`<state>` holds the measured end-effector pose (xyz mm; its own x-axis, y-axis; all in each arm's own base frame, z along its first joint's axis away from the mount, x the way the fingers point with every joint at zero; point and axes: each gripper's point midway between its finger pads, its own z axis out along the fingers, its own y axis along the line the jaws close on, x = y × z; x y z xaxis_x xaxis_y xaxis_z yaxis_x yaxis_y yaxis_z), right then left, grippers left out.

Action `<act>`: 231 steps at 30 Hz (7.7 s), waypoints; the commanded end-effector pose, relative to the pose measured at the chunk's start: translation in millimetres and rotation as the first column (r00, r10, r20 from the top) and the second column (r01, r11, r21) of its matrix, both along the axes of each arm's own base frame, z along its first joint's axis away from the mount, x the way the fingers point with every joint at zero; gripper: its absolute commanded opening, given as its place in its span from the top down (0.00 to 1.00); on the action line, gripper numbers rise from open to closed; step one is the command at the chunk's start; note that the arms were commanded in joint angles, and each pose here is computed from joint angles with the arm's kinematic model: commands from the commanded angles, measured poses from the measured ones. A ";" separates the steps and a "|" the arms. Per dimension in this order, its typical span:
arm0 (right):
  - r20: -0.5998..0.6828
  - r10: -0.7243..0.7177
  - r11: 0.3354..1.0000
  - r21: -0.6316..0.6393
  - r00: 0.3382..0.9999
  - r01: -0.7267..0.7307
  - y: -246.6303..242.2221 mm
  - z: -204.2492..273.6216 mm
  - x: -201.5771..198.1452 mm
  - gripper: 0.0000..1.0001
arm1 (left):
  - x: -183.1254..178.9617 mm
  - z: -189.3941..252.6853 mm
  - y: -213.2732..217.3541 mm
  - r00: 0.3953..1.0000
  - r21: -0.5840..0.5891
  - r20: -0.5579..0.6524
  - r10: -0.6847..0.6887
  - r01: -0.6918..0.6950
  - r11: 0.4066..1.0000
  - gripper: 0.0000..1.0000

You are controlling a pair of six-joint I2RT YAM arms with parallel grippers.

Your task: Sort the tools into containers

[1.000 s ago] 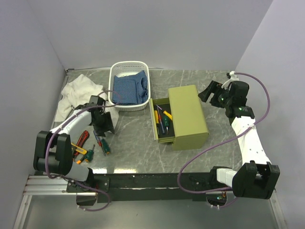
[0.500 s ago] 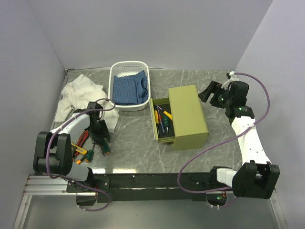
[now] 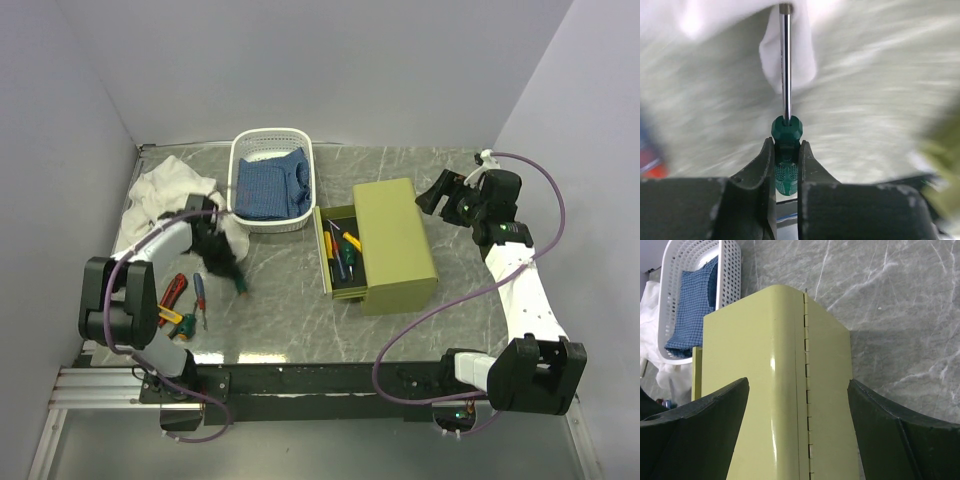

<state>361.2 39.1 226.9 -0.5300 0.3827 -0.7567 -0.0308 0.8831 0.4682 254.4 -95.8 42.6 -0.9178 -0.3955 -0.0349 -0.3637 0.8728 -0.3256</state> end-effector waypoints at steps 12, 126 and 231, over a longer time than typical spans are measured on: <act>0.066 -0.012 0.999 -0.036 0.998 0.014 -7.5 19.4 4.9 0.13 | 74.8 211.1 -222.1 0.607 -0.424 0.710 -0.355 0.773 0.472 0.99; 0.074 -0.043 0.999 -0.008 0.996 0.043 -11.1 9.6 -16.7 0.13 | 68.1 143.2 -54.8 0.905 -0.517 0.407 -0.122 0.339 0.786 0.99; 0.055 0.181 0.938 -0.310 0.982 -0.156 -20.5 29.0 -14.2 0.00 | 13.4 84.0 33.1 0.536 -0.046 0.230 -0.812 0.839 0.541 0.92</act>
